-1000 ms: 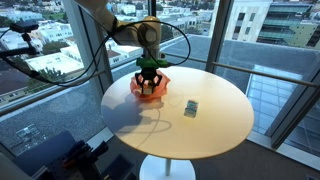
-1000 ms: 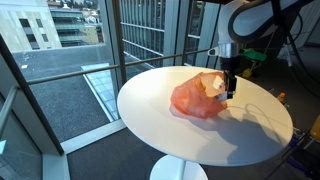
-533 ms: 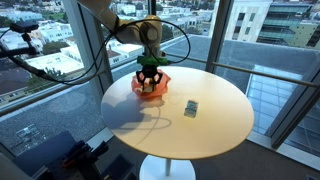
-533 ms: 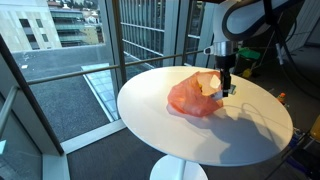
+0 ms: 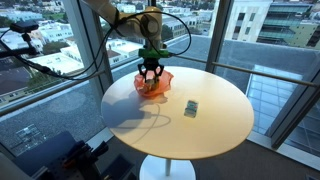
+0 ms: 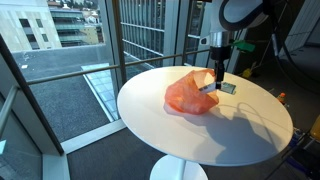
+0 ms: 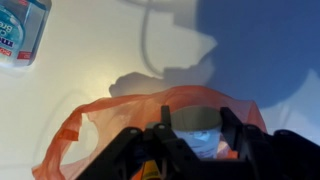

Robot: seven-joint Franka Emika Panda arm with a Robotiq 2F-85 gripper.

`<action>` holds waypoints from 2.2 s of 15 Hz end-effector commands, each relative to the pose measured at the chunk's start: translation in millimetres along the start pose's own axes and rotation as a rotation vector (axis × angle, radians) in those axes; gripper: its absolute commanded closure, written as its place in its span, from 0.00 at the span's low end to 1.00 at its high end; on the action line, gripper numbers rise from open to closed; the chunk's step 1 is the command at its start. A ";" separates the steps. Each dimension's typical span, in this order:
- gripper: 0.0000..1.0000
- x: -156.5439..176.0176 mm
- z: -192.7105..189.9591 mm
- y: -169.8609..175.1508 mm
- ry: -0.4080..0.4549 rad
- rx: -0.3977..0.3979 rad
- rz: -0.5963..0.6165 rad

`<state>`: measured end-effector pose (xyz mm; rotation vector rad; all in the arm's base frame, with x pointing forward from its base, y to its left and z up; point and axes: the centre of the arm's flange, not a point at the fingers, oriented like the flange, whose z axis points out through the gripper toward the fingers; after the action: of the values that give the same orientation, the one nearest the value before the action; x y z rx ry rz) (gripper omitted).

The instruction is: Put the white container in the orange plastic bag

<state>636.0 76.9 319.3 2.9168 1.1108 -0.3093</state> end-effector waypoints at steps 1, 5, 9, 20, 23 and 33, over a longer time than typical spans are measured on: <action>0.53 11.8 -10.2 6.5 0.027 0.001 0.030; 0.48 18.1 -5.8 8.4 0.062 -0.009 0.026; 0.44 26.7 -0.3 9.8 0.101 -0.031 0.021; 0.00 18.2 -5.7 9.2 0.129 -0.044 0.056; 0.00 -4.8 -8.5 16.6 0.127 -0.048 0.092; 0.00 -132.3 -7.2 55.5 0.151 0.057 0.291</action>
<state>618.1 -31.0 331.5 3.0949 0.7373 -0.1256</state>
